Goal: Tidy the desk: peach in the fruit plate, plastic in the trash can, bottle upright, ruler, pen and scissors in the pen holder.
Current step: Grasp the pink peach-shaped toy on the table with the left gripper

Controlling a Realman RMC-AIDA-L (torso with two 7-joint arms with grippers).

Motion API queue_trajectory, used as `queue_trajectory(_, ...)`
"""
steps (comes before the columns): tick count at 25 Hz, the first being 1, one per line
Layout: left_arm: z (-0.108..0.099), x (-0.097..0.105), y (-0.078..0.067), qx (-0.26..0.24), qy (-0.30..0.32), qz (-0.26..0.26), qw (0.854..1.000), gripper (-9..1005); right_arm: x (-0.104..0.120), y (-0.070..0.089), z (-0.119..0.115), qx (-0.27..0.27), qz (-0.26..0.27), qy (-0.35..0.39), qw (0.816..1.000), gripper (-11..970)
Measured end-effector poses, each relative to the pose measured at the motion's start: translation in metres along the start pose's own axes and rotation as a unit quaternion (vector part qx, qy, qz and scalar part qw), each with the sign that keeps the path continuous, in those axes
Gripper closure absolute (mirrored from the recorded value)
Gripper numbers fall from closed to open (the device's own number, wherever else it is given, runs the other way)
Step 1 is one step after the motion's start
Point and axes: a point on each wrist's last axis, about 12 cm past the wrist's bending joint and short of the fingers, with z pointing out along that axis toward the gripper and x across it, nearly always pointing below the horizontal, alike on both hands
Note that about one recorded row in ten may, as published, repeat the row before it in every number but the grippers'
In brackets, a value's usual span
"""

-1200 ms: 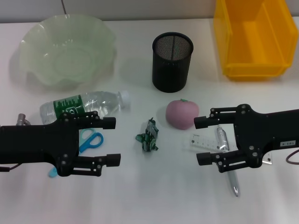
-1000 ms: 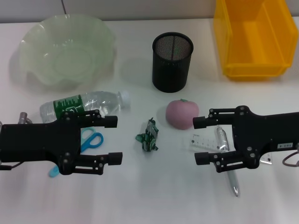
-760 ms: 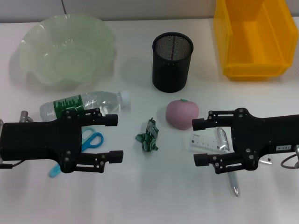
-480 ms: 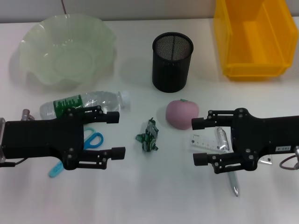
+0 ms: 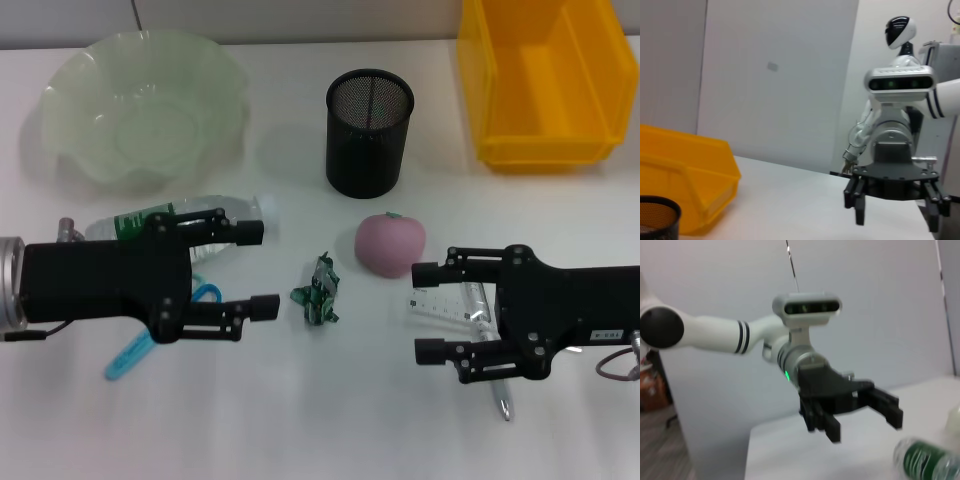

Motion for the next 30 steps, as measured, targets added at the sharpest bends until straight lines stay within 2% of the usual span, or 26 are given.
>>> queue_trajectory(5, 0.001, -0.001, 0.004, -0.017, -0.005, 0.002, 1.0, 184, 0.009, 0.008, -0.006, 0.024, -0.024, -0.042, 0.999, 181)
queue_trajectory(12, 0.008, -0.016, 0.013, -0.026, -0.009, 0.003, 1.0, 184, 0.021, 0.015, -0.008, 0.029, -0.005, -0.048, 0.998, 184)
queue_trajectory(18, 0.014, -0.019, 0.021, -0.037, -0.005, 0.009, 0.999, 185, 0.032, 0.021, -0.006, 0.03, 0.007, -0.056, 0.998, 185)
queue_trajectory(22, 0.016, -0.02, 0.024, -0.044, -0.002, 0.01, 0.999, 185, 0.042, 0.027, -0.008, 0.052, 0.0, -0.075, 0.996, 185)
queue_trajectory(26, 0.021, -0.021, 0.028, -0.046, 0.002, 0.006, 0.999, 186, 0.048, 0.03, -0.012, 0.071, 0.005, -0.094, 0.993, 185)
queue_trajectory(30, 0.035, -0.024, 0.033, -0.037, 0.02, 0.004, 0.999, 186, 0.059, 0.038, -0.013, 0.089, 0.005, -0.102, 0.991, 186)
